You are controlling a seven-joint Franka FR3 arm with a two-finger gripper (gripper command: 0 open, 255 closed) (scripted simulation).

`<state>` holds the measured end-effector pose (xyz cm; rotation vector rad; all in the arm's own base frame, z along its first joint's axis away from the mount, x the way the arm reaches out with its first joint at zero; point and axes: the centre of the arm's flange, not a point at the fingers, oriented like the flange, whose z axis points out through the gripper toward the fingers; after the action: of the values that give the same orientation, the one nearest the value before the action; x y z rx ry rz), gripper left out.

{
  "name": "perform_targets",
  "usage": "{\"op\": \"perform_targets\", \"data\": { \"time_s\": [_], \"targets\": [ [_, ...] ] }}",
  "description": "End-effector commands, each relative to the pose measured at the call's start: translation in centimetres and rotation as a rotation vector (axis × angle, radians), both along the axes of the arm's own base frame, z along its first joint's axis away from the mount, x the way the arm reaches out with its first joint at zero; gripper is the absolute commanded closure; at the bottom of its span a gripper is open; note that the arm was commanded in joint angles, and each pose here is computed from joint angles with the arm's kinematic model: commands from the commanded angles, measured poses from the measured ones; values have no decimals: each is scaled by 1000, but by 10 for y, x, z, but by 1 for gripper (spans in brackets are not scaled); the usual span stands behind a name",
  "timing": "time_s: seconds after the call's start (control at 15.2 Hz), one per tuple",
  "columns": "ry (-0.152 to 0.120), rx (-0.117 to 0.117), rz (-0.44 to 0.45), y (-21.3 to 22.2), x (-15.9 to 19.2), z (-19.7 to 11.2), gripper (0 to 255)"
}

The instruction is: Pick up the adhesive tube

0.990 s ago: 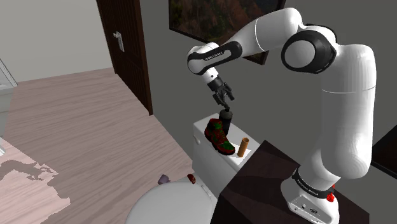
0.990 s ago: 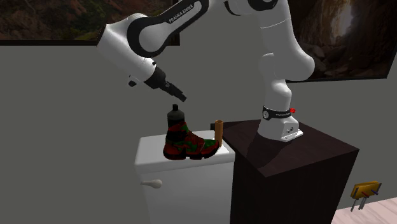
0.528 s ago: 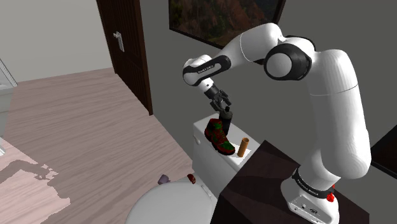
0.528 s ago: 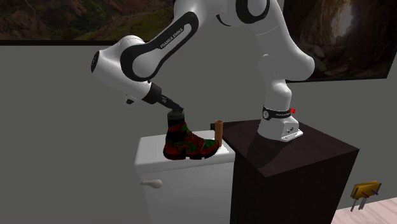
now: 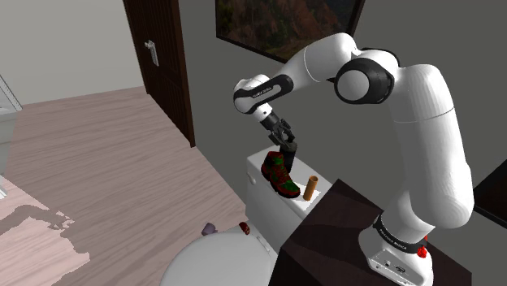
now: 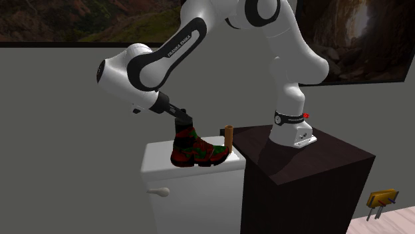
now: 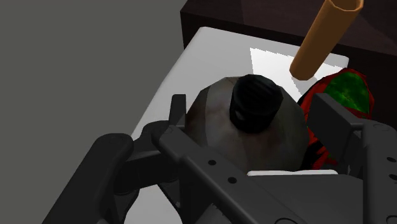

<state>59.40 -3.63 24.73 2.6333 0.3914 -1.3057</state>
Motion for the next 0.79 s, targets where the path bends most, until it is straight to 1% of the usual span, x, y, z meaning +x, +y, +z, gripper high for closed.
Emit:
{"op": "perform_targets", "data": {
  "time_s": [0.0,0.33,0.73],
  "targets": [
    [1,0,0,0,0,-2,255],
    [1,0,0,1,0,-2,255],
    [1,0,0,1,0,29,255]
  ]
}}
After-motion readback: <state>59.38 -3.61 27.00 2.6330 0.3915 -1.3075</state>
